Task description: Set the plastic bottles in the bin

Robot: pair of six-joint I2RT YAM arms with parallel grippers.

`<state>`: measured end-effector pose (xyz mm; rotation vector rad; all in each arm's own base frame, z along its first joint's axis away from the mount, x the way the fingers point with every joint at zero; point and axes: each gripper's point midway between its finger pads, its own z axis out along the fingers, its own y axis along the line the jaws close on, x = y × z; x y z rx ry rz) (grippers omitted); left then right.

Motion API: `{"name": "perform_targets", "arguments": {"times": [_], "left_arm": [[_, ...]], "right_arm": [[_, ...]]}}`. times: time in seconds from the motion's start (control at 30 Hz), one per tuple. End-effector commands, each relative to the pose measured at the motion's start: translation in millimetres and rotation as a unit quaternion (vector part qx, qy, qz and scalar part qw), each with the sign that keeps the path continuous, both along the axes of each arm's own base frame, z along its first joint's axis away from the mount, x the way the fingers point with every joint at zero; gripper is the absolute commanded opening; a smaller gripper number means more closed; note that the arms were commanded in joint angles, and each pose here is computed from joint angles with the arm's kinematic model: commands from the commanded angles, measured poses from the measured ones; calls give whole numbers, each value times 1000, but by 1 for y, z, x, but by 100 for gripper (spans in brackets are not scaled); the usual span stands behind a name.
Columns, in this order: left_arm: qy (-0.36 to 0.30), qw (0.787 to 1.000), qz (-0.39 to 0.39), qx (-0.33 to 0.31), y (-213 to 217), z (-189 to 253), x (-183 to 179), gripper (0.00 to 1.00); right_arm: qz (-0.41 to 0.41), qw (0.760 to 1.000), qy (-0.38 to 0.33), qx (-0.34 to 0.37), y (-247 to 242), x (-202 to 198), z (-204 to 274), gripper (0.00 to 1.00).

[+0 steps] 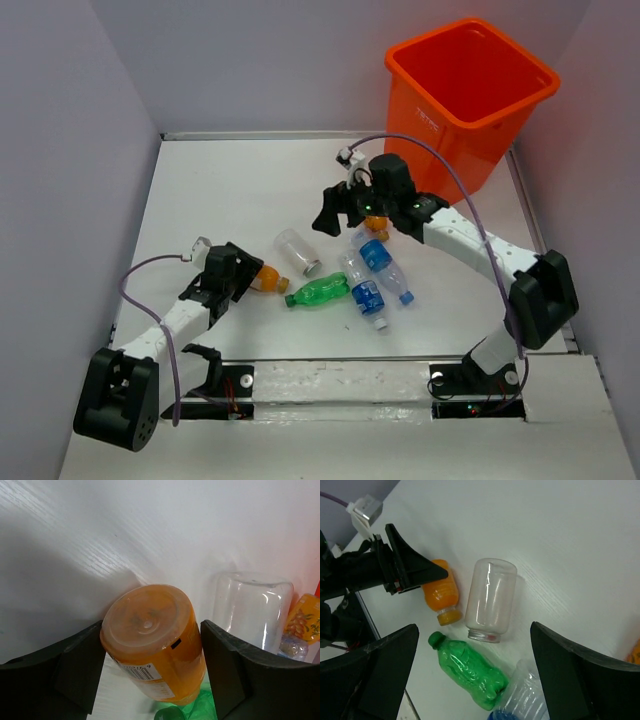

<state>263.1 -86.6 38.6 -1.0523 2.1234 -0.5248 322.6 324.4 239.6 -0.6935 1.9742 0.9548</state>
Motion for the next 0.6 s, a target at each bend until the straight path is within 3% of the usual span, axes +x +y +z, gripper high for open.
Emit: {"name": "perform_targets", "arguments": {"times": [0.0, 0.07, 0.23, 0.57], "left_arm": [[-31, 999, 5, 21, 5, 13, 14, 71], [-39, 999, 6, 26, 7, 16, 16, 61], [-56, 997, -4, 49, 10, 25, 20, 53], [-112, 992, -4, 65, 17, 58, 20, 49]], "right_arm": [[13, 999, 22, -38, 32, 8, -36, 99], [20, 998, 20, -56, 46, 7, -46, 100], [50, 992, 47, -110, 66, 5, -96, 100], [65, 984, 80, -144, 105, 10, -145, 98]]}}
